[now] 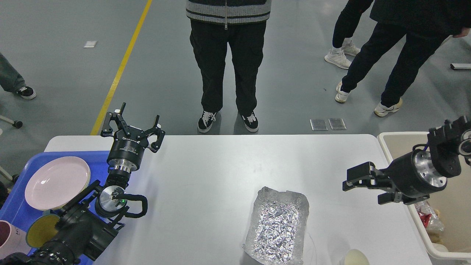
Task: Tidy desktop
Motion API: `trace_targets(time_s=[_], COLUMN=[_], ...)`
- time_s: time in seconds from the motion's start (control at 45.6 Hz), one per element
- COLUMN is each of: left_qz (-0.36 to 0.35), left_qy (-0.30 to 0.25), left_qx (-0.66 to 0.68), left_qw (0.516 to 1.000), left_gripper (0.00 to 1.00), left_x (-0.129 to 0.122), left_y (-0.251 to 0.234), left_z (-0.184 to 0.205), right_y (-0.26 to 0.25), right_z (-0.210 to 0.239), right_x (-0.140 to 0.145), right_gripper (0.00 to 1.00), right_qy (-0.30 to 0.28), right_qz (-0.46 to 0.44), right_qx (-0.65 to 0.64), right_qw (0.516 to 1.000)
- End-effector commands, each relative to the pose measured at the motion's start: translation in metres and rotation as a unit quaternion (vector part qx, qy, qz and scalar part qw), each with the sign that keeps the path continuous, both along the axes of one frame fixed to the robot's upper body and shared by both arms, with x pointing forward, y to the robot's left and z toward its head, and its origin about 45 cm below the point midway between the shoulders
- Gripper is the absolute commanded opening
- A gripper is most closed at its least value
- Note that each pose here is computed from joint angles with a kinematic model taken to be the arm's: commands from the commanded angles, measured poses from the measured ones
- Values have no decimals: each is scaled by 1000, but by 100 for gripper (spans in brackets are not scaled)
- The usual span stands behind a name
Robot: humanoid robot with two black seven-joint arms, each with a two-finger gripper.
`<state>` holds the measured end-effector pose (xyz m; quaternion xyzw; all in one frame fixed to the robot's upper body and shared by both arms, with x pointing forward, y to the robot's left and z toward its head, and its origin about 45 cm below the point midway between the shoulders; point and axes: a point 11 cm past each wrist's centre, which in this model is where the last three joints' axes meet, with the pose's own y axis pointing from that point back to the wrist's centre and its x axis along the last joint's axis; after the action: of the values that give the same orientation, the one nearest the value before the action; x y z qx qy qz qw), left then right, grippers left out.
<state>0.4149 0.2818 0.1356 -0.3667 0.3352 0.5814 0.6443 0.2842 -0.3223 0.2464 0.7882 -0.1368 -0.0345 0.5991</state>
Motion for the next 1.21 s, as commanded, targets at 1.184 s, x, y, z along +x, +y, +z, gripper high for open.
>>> trace_targets(time_s=[1.184], left_qz=[0], left_qy=[0], left_qx=[0], left_qw=[1000], left_gripper=[96], left_x=[0], left_y=[0], left_z=[0], right_y=[-44], right_z=[-127], right_x=[-125], right_gripper=[100], right_qy=[125], right_qz=[-204], right_qx=[61], right_qw=[969])
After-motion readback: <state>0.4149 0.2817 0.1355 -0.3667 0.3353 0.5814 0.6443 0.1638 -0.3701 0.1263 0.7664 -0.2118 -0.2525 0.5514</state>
